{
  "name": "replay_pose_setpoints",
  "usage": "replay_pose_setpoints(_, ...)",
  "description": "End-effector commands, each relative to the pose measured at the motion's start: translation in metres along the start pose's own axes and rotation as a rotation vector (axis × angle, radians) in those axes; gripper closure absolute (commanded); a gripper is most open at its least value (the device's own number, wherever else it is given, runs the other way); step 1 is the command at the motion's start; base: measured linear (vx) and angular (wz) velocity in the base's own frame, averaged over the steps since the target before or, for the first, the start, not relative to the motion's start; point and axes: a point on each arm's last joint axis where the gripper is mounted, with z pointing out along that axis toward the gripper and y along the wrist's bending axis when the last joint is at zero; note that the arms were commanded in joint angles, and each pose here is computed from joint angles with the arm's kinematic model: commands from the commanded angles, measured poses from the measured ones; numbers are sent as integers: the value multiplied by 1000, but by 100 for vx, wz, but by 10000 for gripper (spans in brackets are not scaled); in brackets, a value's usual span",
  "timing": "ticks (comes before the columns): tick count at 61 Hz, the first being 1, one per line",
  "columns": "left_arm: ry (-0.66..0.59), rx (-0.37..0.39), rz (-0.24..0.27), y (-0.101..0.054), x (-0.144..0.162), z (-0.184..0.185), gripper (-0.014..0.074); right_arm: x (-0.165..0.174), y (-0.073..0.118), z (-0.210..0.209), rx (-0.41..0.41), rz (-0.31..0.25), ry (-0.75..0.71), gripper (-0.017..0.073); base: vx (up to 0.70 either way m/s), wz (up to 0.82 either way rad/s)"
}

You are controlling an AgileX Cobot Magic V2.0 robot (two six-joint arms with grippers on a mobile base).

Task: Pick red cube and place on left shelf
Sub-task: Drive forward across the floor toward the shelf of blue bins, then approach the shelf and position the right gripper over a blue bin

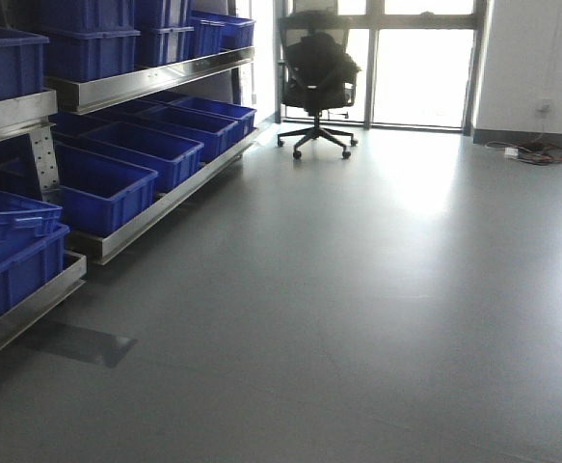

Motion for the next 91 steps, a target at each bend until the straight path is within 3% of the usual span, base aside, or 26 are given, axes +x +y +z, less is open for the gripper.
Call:
replay_pose_setpoints(1,-54,-6,-7,0,0,1,488,-17,0,-6,-2,-17,-117,501,59,31)
replay_pose_setpoints(35,-53,-6,-7,0,1,1,488,-17,0,-6,-2,-17,-117,501,58,34)
replay_pose_setpoints(91,-53,-6,-7,0,1,1,488,-17,0,-6,-2,-17,-117,501,41,58)
